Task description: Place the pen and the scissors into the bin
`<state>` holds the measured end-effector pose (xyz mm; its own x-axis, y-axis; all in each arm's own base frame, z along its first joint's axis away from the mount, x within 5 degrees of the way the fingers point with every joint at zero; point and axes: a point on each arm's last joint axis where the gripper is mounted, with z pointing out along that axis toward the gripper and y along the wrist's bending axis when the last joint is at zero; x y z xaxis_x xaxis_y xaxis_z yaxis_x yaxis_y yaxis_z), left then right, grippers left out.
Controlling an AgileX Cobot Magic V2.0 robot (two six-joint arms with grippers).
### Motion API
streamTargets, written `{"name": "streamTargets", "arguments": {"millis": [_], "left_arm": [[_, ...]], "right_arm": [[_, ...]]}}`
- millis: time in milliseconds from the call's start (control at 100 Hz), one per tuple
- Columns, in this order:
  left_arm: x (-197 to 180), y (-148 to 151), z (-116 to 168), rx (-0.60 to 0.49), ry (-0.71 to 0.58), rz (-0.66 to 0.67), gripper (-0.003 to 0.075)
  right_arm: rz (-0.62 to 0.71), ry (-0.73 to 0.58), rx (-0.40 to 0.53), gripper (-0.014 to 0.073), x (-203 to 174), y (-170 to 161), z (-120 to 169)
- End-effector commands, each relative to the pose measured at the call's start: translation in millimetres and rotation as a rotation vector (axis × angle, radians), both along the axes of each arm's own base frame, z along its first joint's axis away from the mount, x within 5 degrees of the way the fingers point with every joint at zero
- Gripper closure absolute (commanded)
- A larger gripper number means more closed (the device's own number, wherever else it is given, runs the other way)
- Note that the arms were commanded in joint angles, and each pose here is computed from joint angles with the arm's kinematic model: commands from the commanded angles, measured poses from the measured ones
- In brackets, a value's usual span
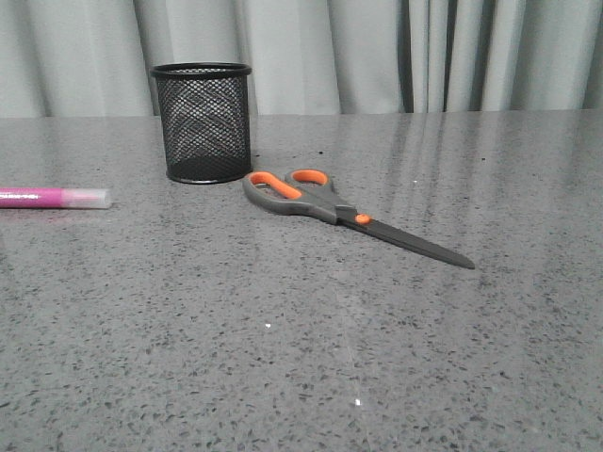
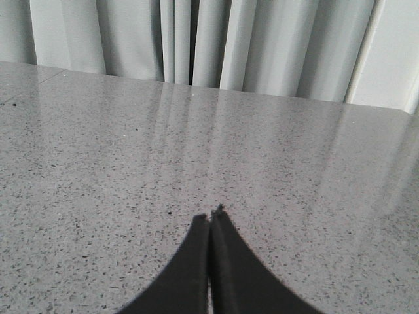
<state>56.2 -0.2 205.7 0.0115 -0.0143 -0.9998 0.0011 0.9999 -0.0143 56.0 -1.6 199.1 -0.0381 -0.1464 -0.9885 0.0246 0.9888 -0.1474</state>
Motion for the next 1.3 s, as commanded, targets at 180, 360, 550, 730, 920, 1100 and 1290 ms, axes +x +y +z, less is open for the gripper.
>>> {"name": "streamTargets", "arguments": {"millis": [180, 360, 550, 730, 920, 1100, 1290], "left_arm": [[-1, 1, -5, -0.019, -0.074, 0.007, 0.0739], [-1, 1, -5, -0.019, -0.074, 0.007, 0.0739], [-1, 1, -5, -0.023, -0.076, 0.007, 0.0739], [-1, 1, -5, -0.039, -0.076, 0.006, 0.0739], [-1, 1, -4, -0.232, -0.084, 0.0, 0.0739], [-1, 3, -1, -0.506, -0.118, 0.0, 0.0739], [-3, 3, 7, -0.626, -0.141, -0.012, 0.0739]], "right_arm": [[-0.006, -0.084, -0.009, 0.0664, -1, 0, 4], [-0.004, -0.092, 0.022, 0.0664, -1, 0, 4], [-0.004, -0.129, 0.07, 0.0664, -1, 0, 8], [0.0, -0.139, 0.213, 0.0664, -1, 0, 8], [0.001, -0.163, 0.417, 0.0664, -1, -1, 10], [-0.009, -0.209, 0.575, 0.0664, -2, -4, 13], [0.024, -0.206, 0.588, 0.0659, -4, -1, 28]]}}
